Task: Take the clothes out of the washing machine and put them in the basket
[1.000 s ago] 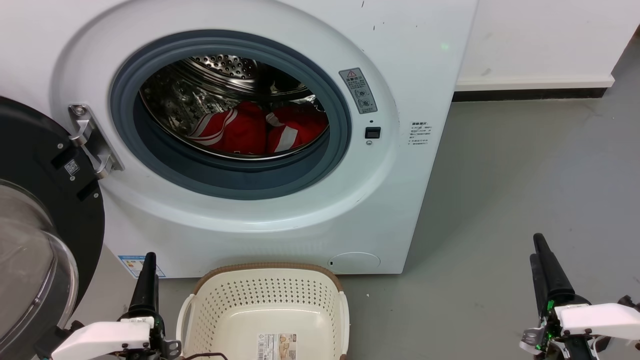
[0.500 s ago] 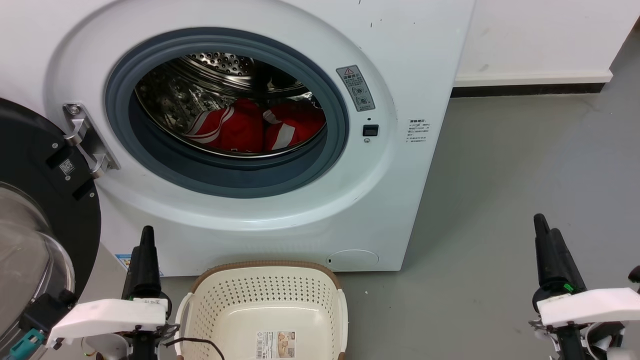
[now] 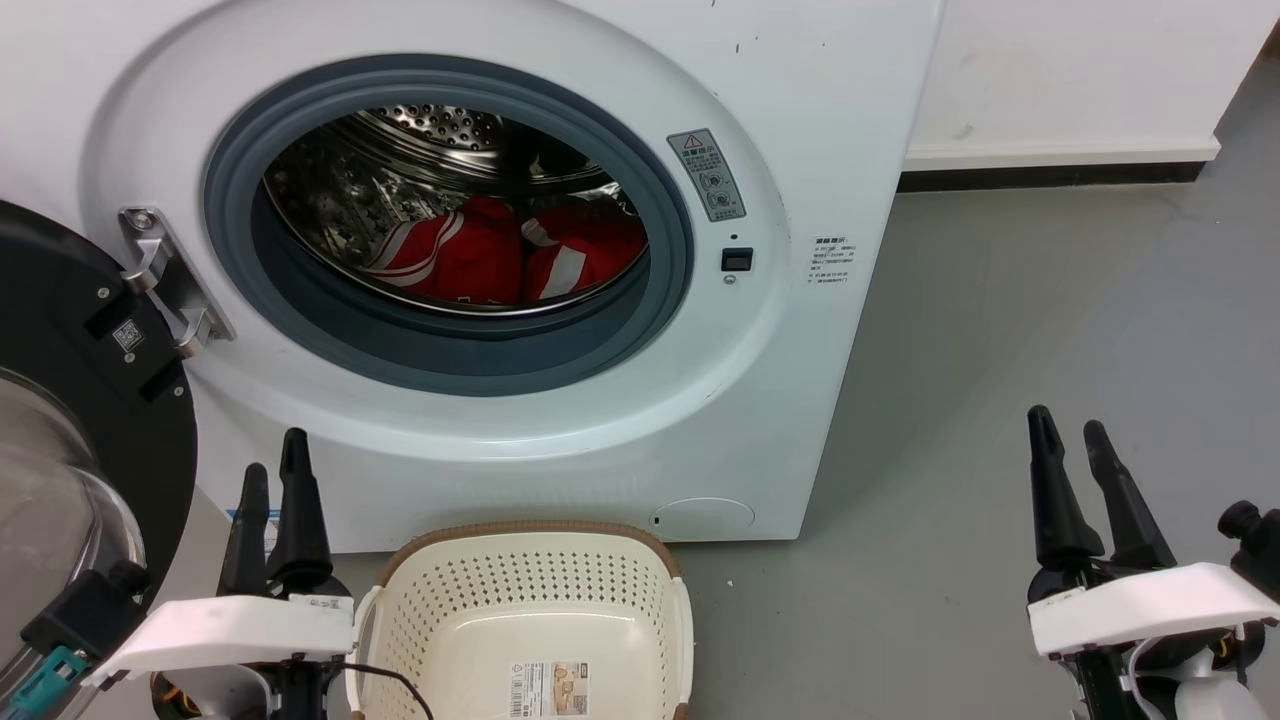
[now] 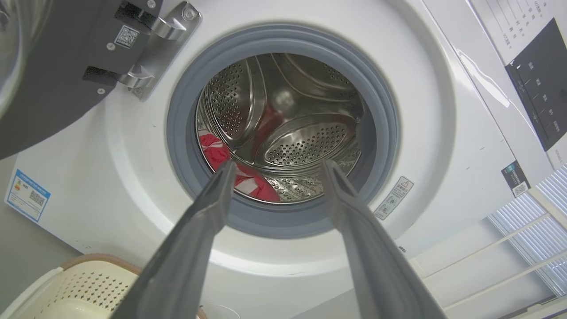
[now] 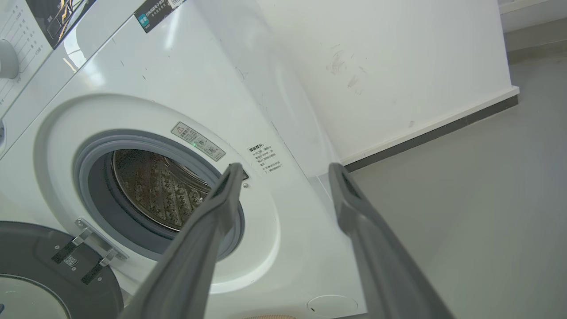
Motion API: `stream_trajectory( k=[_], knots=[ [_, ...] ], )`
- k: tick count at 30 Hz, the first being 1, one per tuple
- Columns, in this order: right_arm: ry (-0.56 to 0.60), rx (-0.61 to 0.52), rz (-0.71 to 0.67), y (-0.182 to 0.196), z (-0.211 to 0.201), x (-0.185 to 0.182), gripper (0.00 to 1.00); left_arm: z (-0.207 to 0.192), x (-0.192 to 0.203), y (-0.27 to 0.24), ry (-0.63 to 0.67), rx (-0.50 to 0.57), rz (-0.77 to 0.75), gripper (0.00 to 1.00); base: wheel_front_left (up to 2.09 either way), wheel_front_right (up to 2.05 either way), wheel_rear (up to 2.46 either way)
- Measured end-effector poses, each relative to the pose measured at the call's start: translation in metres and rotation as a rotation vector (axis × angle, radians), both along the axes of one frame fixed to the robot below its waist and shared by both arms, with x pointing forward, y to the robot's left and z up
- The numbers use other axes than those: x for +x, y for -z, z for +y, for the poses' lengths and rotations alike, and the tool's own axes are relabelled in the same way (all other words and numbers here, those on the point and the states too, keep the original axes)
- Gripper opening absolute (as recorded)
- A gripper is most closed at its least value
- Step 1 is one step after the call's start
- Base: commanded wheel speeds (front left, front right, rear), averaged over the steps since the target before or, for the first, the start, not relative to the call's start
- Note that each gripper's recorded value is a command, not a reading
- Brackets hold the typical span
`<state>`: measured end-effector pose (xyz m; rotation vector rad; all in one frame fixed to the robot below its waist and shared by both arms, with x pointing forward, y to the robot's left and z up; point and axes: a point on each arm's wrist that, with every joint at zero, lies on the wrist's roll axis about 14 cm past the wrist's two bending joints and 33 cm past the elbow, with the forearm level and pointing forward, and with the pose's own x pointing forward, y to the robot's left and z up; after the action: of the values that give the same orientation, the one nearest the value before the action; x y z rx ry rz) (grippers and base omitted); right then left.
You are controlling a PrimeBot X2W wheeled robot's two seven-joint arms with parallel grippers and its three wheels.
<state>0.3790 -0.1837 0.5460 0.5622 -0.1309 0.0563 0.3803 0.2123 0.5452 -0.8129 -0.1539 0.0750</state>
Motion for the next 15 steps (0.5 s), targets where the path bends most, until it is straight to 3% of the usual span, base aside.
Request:
stream_trajectory(
  k=[7, 15],
  knots=[
    [-0.001, -0.114, -0.015, -0.002, 0.004, 0.0, 1.0, -0.02, -0.001, -0.013, 0.044, 0.154, -0.042, 1.0, 0.0, 0.0, 0.0],
    [0.007, -0.21, -0.037, -0.005, 0.005, -0.001, 1.0, -0.032, 0.0, -0.02, 0.052, 0.26, -0.062, 1.0, 0.0, 0.0, 0.0]
  ],
)
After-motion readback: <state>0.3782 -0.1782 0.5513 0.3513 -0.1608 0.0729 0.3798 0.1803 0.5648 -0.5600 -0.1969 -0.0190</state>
